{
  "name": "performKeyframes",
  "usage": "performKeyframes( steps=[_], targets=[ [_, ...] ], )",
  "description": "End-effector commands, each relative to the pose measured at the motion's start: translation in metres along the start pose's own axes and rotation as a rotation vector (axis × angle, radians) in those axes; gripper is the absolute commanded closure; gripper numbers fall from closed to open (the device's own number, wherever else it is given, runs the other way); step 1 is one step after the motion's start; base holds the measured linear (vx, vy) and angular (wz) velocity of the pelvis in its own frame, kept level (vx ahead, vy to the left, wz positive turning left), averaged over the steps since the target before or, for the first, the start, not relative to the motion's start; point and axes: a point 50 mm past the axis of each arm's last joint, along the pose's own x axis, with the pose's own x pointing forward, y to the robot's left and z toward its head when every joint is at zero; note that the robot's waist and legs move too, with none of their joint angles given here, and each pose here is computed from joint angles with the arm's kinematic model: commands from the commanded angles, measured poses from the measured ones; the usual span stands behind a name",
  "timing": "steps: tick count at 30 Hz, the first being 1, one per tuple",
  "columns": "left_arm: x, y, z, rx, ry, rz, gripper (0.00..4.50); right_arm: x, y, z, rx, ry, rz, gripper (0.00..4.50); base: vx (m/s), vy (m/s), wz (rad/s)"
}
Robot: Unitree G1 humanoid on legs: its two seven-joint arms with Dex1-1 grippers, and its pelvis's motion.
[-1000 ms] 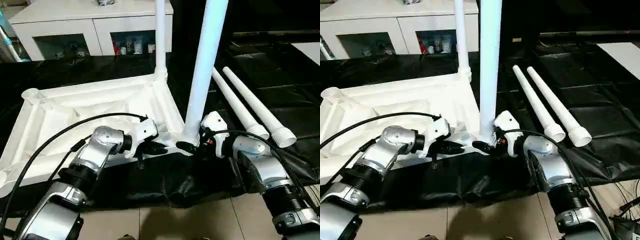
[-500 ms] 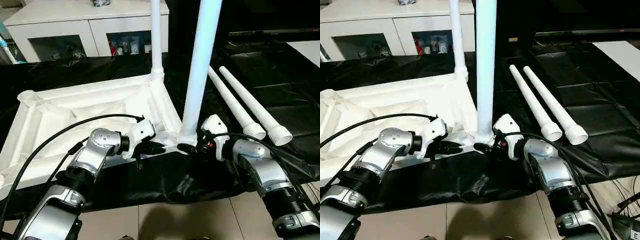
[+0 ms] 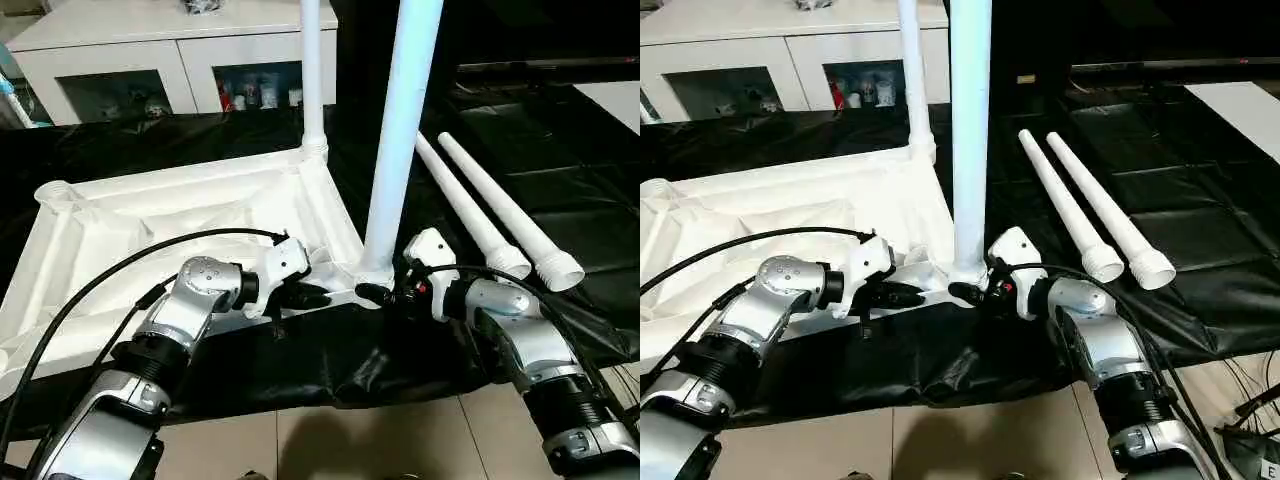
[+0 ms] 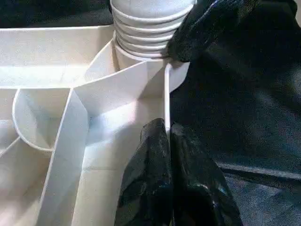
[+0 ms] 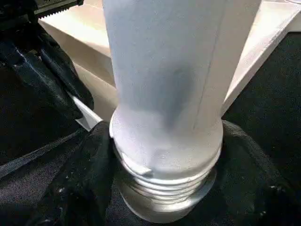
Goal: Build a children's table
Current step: Rotate leg to tighten
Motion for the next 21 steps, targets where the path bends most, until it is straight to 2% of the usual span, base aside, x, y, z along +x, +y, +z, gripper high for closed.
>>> performKeyframes(
  steps=[1,5,10,16,19,21],
  targets=[
    [-0.001,-0.001,-0.003,-0.022,-0.019,0.009,4.50,0.002,0.001,0.002,0.008,-0.030,0.010,1.81,0.000,0.000,0.00],
    [0.002,-0.001,-0.004,-0.037,-0.008,0.024,4.50,0.006,-0.003,-0.003,0.035,-0.006,-0.078,1.81,0.000,0.000,0.00],
    [0.018,0.003,0.000,-0.062,0.010,0.095,4.50,0.027,-0.002,-0.009,0.135,0.014,-0.269,1.83,0.000,0.000,0.00],
    [0.037,0.011,0.006,-0.148,0.045,0.229,4.50,0.049,-0.001,-0.001,0.176,0.021,-0.384,1.83,0.000,0.000,0.00],
    [0.057,0.019,0.021,-0.229,0.047,0.379,4.50,0.078,0.005,0.012,0.214,0.045,-0.451,1.83,0.000,0.000,0.00],
    [0.063,0.020,0.027,-0.242,0.050,0.409,4.50,0.087,0.008,0.017,0.243,0.048,-0.477,1.83,0.000,0.000,0.00]
  ],
)
